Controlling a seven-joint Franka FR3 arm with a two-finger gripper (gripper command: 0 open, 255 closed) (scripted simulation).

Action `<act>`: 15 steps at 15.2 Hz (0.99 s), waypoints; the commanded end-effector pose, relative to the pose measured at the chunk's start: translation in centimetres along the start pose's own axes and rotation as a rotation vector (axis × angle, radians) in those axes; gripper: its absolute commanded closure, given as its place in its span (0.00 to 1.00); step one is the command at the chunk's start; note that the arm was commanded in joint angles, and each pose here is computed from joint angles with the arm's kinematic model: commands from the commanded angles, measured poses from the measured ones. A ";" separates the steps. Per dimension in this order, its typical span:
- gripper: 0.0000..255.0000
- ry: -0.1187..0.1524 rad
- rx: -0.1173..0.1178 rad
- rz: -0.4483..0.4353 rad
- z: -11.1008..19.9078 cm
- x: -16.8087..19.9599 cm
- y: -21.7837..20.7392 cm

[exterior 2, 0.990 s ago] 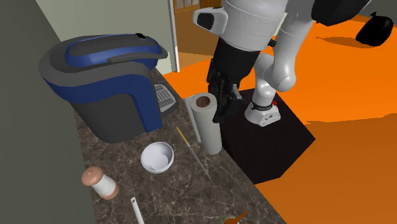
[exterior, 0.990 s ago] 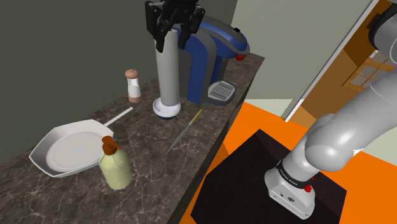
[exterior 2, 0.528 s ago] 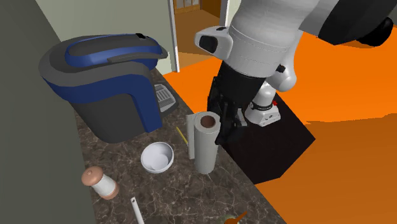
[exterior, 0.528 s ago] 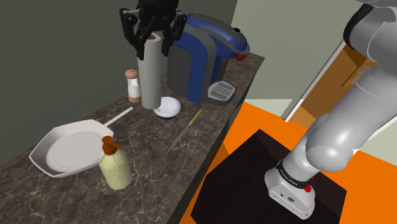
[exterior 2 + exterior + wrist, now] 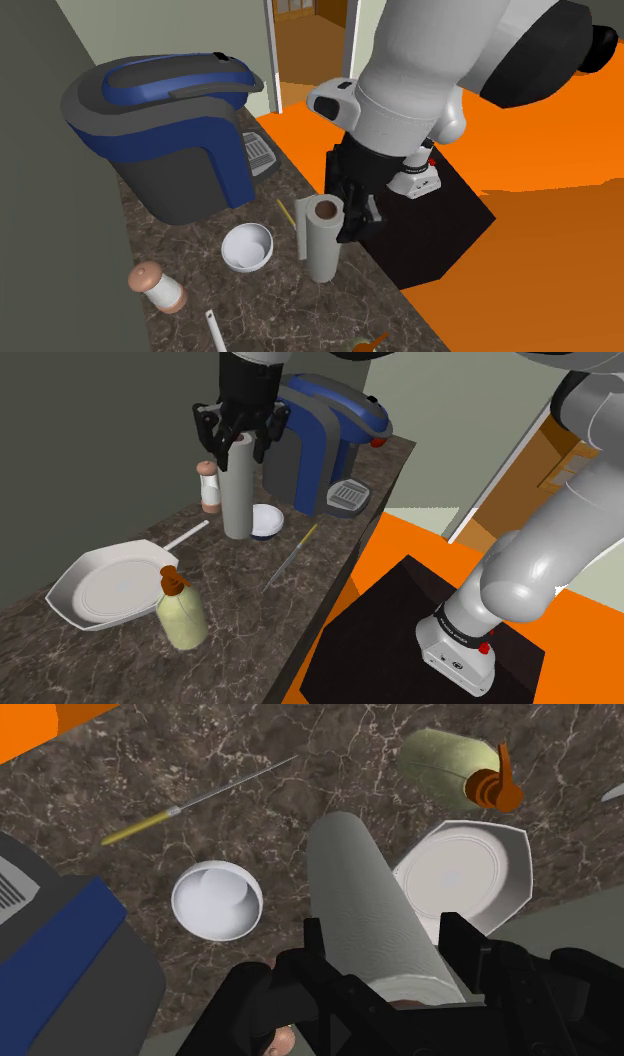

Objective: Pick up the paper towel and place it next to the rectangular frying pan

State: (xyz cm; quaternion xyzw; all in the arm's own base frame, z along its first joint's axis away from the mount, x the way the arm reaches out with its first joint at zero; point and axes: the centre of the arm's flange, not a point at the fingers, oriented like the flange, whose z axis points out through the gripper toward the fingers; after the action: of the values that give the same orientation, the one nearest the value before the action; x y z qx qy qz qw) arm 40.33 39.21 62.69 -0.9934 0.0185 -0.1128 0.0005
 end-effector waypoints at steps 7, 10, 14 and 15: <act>1.00 0.000 0.000 0.000 4.1 -1.0 0.0; 1.00 0.000 0.000 0.000 5.7 -1.3 0.0; 1.00 0.000 0.000 0.000 7.7 -1.8 0.1; 1.00 0.000 0.000 0.000 8.3 -1.9 0.1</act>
State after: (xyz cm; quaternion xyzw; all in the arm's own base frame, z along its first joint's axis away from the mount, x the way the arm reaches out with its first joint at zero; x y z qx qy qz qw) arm 40.37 39.25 54.67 -0.9934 0.0185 -0.1129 0.0006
